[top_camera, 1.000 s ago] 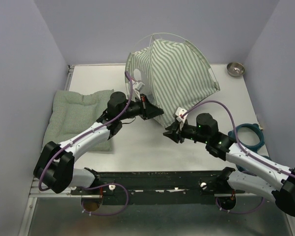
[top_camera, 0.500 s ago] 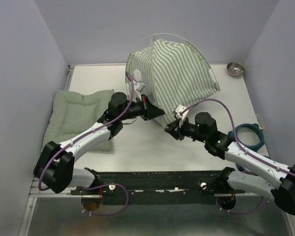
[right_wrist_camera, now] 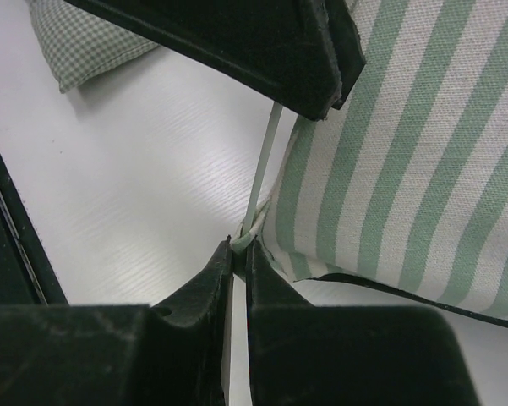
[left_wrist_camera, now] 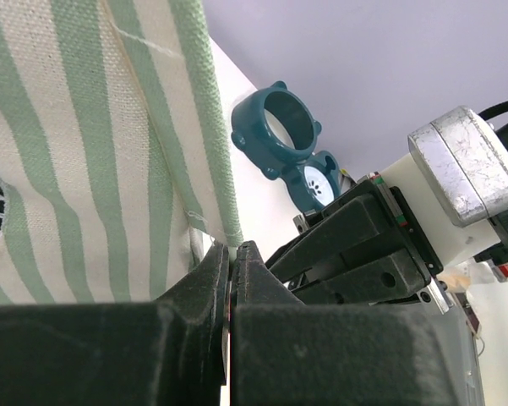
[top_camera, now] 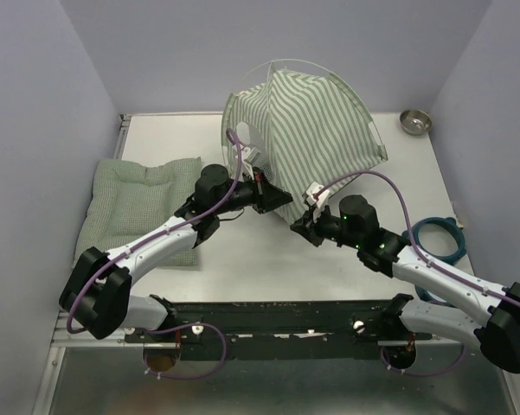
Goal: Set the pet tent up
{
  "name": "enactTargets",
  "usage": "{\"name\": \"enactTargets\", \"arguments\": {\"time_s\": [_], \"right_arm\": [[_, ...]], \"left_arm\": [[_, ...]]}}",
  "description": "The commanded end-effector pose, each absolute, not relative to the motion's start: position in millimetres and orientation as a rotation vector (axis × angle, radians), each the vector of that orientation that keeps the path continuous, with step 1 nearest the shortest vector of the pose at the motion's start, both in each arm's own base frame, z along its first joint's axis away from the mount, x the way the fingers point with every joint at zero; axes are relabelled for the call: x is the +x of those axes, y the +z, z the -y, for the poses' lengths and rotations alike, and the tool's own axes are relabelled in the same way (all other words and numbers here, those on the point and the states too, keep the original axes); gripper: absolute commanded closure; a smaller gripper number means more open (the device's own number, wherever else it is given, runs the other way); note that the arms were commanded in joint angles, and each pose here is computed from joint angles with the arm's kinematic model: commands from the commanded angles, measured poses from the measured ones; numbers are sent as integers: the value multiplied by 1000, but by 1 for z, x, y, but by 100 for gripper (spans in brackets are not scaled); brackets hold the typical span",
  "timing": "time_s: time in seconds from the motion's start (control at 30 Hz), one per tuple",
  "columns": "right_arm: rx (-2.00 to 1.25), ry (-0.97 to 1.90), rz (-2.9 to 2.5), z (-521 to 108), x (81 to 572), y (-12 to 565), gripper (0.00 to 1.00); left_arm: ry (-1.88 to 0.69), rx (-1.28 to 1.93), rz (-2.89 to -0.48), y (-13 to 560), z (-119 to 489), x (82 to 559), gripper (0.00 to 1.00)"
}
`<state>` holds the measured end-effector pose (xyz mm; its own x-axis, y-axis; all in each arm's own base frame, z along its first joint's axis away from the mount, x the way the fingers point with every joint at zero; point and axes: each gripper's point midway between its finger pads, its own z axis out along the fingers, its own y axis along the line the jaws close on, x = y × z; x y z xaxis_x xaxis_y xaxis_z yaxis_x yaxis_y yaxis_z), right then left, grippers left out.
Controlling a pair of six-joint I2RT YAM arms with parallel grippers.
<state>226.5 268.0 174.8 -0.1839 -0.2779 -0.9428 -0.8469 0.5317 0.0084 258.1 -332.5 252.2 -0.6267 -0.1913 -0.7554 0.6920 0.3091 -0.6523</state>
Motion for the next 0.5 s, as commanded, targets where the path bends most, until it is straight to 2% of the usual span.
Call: {"name": "enactTargets", "arguments": {"time_s": [0.0,0.47], "right_arm": [[-846,702,-1628,-276,242,226,88],[-771,792,-1636,-275,253,251,85]], "left_arm": [[-1366,493,-1897,211,336,251,100],[-1219,589,-1981,159,344,261,100]]}}
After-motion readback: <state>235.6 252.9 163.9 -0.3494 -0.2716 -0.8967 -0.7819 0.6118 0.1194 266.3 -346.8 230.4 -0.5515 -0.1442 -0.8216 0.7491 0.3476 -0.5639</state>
